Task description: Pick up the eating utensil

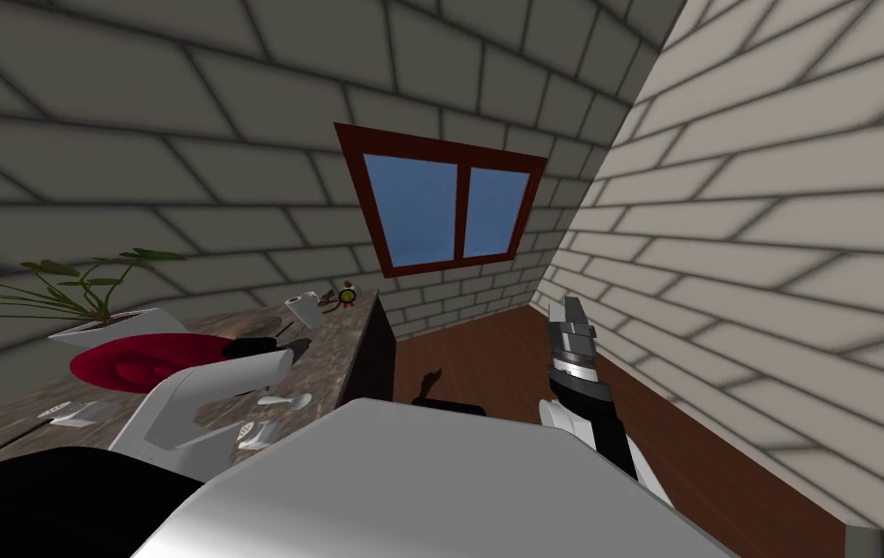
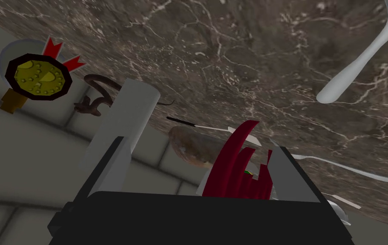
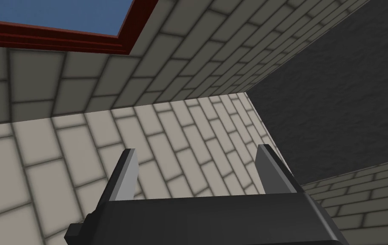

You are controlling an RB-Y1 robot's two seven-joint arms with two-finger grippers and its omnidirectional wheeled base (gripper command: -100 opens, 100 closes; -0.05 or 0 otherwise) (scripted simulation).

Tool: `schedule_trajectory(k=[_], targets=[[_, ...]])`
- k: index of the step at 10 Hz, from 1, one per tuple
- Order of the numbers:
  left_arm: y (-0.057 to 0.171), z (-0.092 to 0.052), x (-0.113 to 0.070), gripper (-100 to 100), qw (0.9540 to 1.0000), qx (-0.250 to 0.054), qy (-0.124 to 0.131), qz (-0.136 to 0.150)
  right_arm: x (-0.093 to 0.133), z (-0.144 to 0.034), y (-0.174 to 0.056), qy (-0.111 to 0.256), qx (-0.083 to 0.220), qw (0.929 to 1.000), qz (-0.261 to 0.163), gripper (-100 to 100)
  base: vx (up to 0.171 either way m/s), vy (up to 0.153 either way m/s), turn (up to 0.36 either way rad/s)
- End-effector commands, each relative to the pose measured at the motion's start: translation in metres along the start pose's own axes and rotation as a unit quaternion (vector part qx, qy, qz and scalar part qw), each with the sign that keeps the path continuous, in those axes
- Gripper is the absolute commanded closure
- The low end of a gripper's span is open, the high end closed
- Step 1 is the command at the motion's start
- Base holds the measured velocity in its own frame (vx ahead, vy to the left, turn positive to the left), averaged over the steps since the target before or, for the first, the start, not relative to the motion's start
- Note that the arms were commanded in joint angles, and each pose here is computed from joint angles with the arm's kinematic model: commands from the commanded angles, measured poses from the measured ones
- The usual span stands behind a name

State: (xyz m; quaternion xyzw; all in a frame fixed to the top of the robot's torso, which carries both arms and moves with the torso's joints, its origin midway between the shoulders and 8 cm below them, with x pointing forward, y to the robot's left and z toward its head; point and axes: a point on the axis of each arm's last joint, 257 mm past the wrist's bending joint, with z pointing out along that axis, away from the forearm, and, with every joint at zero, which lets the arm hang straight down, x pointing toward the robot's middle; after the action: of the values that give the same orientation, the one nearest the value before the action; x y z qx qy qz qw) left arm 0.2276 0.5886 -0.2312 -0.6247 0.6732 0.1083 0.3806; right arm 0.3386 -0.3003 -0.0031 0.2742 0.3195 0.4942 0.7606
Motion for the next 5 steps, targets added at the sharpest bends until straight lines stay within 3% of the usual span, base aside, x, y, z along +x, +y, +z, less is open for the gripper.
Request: schedule_trajectory(k=[1, 5], targets=[[0.007, 0.001, 0.007, -100, 0.9996, -0.016, 0.021, 0.015, 0.000, 0.000, 0.000, 0.000, 0.000, 1.0000, 0.000, 0, 0.056, 0.018, 0.112], [0.029, 0.002, 0.028, -100, 0.9950, -0.055, 0.070, 0.045, 0.000, 0.000, 0.000, 0.000, 0.000, 1.0000, 0.000, 0, 0.079, 0.017, 0.092]])
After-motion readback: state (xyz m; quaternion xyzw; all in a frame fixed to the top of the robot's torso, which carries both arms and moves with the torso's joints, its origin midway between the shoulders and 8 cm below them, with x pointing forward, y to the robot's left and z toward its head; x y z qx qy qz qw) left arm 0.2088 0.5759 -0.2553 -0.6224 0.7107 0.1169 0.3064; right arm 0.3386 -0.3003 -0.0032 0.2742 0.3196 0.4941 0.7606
